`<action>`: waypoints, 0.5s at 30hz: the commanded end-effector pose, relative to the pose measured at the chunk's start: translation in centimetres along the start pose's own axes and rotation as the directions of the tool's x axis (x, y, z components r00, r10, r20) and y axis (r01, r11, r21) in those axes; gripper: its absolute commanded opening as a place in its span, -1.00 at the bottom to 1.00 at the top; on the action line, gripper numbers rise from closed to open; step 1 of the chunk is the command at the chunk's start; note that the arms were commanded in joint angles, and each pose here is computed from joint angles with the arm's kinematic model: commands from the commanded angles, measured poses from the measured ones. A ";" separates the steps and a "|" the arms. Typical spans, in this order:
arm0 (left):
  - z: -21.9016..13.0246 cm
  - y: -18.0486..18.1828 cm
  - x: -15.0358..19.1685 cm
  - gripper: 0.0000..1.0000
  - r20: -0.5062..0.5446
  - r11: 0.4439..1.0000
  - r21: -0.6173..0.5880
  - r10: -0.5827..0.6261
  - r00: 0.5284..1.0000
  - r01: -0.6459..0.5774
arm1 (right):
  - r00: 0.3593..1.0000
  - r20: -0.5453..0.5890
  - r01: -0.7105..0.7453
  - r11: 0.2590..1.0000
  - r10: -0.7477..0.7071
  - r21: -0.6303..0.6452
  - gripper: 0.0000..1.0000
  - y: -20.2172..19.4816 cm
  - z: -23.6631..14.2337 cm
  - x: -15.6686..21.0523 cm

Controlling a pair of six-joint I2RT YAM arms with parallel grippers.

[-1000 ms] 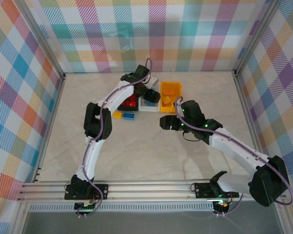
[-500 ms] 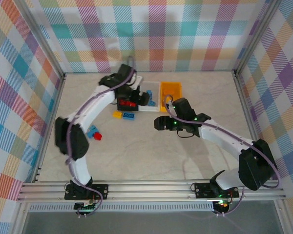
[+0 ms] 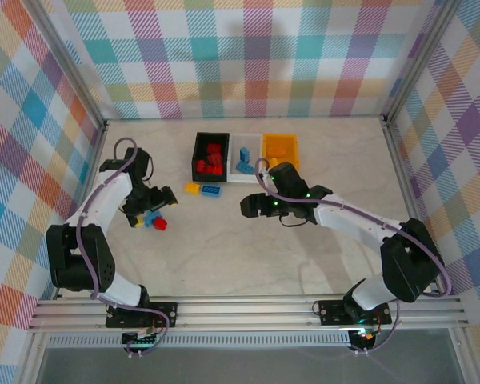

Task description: Sort the legos into containers by color

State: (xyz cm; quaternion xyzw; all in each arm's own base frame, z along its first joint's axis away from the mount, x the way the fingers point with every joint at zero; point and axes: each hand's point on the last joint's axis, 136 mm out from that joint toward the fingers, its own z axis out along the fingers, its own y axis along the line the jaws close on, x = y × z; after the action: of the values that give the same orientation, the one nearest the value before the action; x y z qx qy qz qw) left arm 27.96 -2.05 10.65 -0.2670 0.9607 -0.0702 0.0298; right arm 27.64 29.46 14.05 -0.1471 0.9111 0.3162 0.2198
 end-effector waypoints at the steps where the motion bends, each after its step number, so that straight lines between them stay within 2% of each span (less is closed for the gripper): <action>1: 1.1 0.8 -0.7 1.00 -0.013 0.999 0.003 -0.053 0.999 0.053 | 1.000 0.029 0.011 0.999 -0.010 -0.037 0.49 1.1 -0.5 -0.5; 15: 5.7 4.1 -3.8 0.95 -0.045 0.992 -0.061 -0.116 0.992 0.114 | 1.000 0.008 -0.018 1.000 0.018 -0.014 0.49 0.1 -0.6 1.1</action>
State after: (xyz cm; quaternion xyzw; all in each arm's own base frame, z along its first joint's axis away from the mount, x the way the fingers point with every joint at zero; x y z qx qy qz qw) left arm 29.34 2.09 5.25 -0.3229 0.9448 -0.0549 -0.0057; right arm 26.62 28.83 12.98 -0.1390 0.9152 0.3148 0.2098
